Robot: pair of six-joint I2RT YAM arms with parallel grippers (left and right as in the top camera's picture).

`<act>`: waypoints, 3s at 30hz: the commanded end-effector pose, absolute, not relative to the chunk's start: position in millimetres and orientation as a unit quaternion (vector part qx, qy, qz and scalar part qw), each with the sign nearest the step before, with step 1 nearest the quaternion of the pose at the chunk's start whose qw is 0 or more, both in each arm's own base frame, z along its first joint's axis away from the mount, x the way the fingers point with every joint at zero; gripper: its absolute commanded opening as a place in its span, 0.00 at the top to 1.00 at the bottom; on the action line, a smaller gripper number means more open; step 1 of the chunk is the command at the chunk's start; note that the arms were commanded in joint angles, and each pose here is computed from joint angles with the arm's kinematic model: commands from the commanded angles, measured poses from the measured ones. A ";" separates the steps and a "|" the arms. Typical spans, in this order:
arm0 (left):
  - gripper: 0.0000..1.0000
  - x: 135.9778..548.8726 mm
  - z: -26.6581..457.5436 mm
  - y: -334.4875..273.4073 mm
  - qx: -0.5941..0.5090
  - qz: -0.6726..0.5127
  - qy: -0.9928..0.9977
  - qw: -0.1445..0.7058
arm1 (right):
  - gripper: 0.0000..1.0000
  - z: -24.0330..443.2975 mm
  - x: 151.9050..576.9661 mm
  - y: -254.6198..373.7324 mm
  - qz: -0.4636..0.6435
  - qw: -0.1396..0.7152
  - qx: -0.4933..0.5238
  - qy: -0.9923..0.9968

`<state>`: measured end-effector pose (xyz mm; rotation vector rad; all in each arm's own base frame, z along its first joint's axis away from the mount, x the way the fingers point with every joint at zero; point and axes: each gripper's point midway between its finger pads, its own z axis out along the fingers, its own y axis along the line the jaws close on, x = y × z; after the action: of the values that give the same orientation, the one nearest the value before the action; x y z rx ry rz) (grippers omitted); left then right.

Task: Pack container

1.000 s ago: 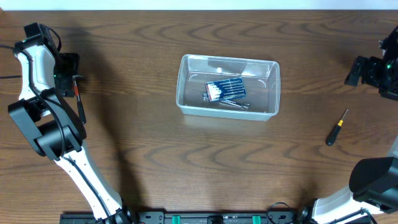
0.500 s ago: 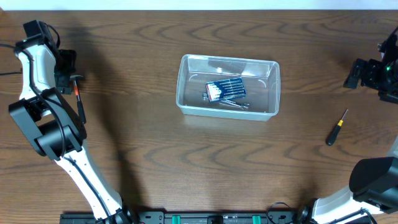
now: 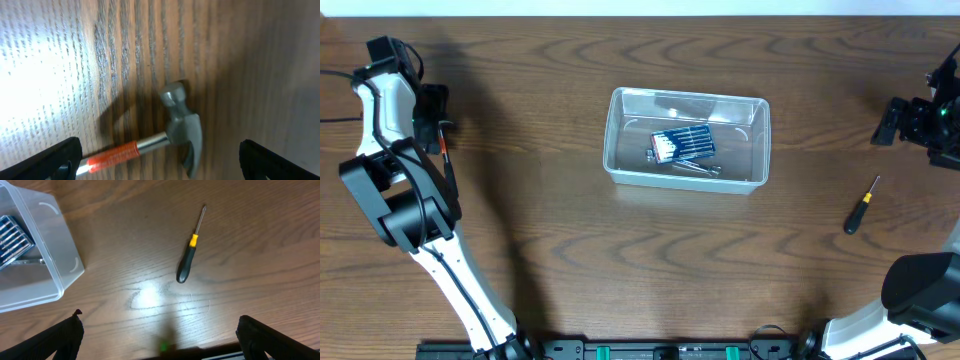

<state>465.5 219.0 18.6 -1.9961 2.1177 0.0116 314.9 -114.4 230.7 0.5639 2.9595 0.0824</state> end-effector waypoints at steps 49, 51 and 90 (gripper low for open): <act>0.11 447.3 -8.5 207.0 -0.687 0.012 0.724 0.059 | 0.01 229.2 302.4 -104.2 0.037 0.034 0.184 0.982; 0.11 444.0 -8.9 206.0 -0.688 0.015 0.724 0.053 | 0.01 229.2 302.4 -104.4 0.036 0.034 0.184 0.982; 0.59 427.1 -9.8 199.4 -0.693 0.027 0.720 0.018 | 0.01 229.1 301.9 -105.2 0.034 0.033 0.182 0.982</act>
<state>435.0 200.1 2.8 -2.1236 2.2164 0.0492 301.9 -109.2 229.5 0.5778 3.0138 0.1008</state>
